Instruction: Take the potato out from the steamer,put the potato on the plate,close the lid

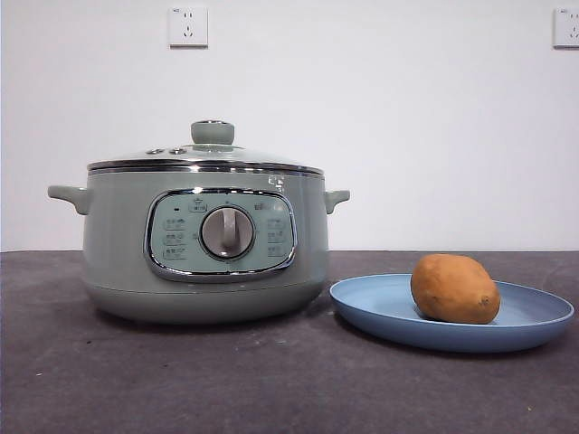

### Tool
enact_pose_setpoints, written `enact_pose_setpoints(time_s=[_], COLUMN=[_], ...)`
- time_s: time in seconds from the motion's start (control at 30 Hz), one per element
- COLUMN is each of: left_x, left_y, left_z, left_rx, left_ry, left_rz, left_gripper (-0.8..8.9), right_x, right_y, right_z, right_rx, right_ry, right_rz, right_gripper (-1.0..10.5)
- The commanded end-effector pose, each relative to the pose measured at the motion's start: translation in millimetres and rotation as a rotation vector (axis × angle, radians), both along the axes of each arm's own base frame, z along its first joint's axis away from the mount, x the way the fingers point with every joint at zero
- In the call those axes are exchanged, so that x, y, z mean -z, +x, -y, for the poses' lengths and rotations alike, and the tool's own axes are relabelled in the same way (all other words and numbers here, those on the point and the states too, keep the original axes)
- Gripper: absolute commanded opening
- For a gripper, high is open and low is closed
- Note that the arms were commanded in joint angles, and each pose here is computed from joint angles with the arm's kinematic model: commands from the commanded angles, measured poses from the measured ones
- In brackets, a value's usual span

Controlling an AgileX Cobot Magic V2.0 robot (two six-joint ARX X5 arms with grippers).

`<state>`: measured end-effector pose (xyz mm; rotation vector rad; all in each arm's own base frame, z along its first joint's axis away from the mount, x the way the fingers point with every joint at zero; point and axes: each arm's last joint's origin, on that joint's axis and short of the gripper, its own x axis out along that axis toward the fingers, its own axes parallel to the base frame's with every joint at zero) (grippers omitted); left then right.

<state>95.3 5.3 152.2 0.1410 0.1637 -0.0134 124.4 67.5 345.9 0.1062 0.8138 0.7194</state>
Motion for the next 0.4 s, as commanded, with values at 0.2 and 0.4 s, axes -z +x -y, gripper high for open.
enact_pose_setpoints(time_s=[0.2,0.4], left_x=[5,5], left_y=[1,1], left_z=[0,0], left_rx=[-0.005,-0.005], left_ry=[-0.006,-0.006], left_rz=[-0.011,-0.011], left_gripper=[-0.04,-0.04], right_x=[-2,-14], right_y=[-1,-9], right_z=[2,23], right_rx=[-0.009,0.138], right_ry=[-0.023,-0.012], right_rz=[0.049,0.279], right_gripper=[0.0,0.0])
